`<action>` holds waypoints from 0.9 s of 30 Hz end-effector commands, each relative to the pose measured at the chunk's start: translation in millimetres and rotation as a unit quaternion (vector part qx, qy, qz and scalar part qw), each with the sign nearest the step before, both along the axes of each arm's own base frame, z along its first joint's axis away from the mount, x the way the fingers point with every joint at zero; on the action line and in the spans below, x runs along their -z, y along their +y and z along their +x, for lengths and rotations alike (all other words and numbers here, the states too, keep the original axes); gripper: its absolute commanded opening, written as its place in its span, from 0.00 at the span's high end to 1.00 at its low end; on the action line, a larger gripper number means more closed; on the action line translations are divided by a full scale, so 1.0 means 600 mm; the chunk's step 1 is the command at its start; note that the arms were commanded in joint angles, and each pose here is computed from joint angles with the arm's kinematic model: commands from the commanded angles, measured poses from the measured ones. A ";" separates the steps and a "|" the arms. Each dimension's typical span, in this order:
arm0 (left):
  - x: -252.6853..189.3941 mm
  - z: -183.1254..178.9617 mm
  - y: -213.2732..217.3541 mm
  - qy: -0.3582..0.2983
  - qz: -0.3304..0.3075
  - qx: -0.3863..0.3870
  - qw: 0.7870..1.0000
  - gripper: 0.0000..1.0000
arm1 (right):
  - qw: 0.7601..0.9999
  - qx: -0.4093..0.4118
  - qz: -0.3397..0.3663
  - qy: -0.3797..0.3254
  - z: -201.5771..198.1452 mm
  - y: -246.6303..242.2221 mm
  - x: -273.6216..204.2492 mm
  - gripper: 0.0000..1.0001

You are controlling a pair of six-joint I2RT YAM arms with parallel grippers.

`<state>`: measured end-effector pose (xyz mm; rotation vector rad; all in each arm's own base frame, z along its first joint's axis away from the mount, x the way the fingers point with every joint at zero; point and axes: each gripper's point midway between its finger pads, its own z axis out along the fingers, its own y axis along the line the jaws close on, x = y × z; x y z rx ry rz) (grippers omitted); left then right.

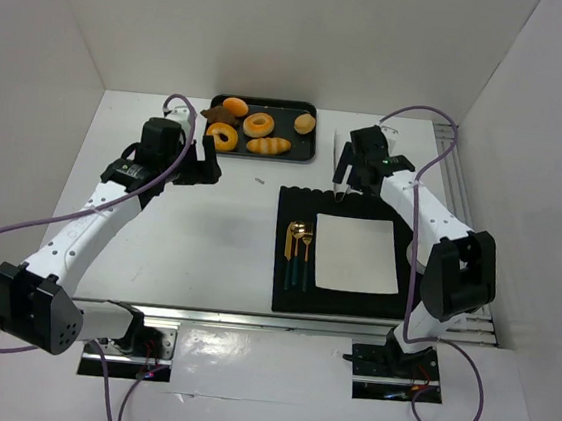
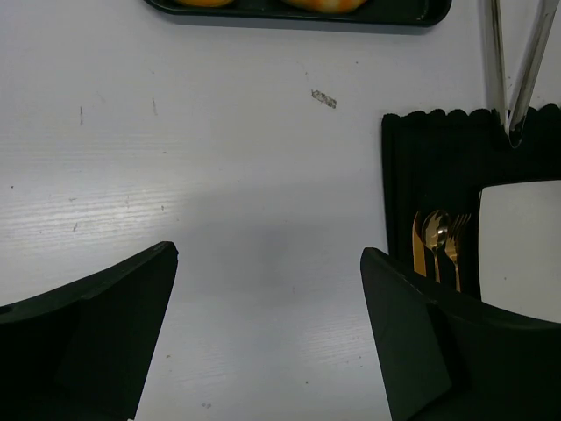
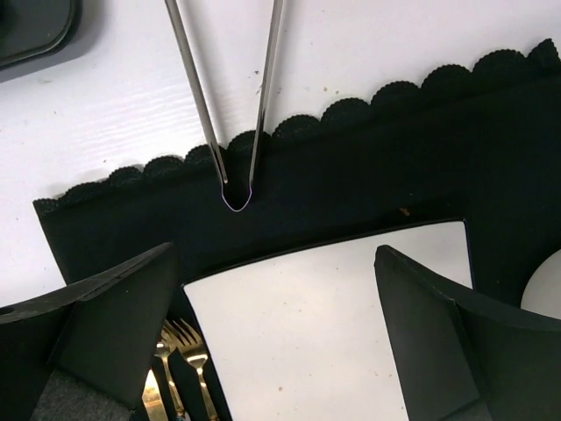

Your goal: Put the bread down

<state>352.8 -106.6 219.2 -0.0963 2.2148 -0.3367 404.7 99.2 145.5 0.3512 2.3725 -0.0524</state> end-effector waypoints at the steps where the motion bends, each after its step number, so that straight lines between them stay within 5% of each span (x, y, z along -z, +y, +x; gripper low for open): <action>1: -0.045 0.004 -0.002 -0.038 0.000 0.011 0.999 0.01 | 0.999 0.010 0.019 -0.031 0.016 -0.002 -0.026 0.00; 13: -0.031 -0.002 -0.012 -0.019 -0.010 0.022 1.000 0.01 | 0.995 -0.041 0.041 -0.078 0.046 0.027 -0.038 0.01; 27: -0.026 0.005 -0.022 0.007 -0.006 0.040 0.999 0.01 | 0.996 -0.078 0.030 -0.014 0.132 0.036 0.095 0.01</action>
